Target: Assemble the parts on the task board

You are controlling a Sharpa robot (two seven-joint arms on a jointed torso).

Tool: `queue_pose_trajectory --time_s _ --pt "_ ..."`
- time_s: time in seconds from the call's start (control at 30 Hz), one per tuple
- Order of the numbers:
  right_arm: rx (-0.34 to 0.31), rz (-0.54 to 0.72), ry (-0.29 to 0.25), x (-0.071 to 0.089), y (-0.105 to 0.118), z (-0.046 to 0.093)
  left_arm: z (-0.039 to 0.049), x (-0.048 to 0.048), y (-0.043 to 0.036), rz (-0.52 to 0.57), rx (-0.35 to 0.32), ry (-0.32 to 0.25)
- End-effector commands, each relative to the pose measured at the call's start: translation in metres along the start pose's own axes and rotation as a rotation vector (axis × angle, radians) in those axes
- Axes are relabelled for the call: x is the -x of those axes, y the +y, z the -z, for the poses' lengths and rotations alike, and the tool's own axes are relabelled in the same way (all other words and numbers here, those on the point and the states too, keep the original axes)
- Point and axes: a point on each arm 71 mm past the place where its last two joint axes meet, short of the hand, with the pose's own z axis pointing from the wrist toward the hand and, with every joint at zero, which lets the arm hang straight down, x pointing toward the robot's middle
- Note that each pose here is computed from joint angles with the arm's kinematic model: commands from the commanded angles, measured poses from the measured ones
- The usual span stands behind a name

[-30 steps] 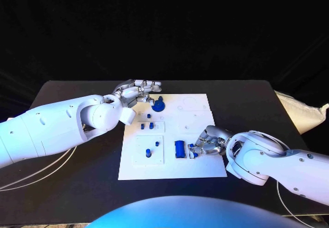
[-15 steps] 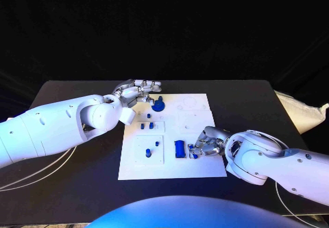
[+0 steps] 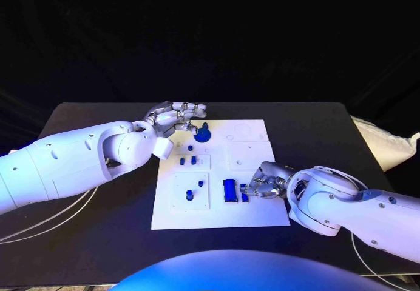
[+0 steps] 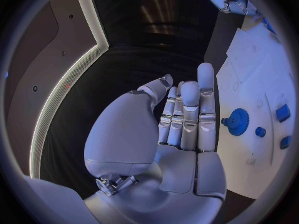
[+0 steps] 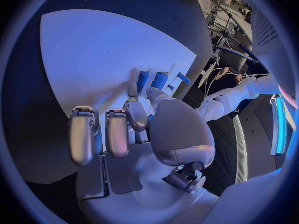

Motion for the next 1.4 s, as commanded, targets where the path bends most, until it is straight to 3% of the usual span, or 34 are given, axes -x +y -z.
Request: queue_pose_trajectory --time_s 0.03,0.43,0.77,1.4 --pt "0.004 0.02 -0.001 -0.001 0.001 0.0 -0.0002 -0.003 -0.0005 0.001 -0.004 0.024" --pt "0.013 0.02 -0.014 0.001 0.0 0.002 -0.0002 -0.0031 -0.0004 -0.001 -0.003 0.028" --pt "0.034 0.047 0.009 0.001 -0.006 0.005 -0.0002 -0.0027 -0.0004 -0.002 -0.003 0.027" --pt "0.017 0.067 0.011 -0.003 -0.012 -0.008 -0.001 -0.0036 -0.0002 -0.001 -0.002 0.03"
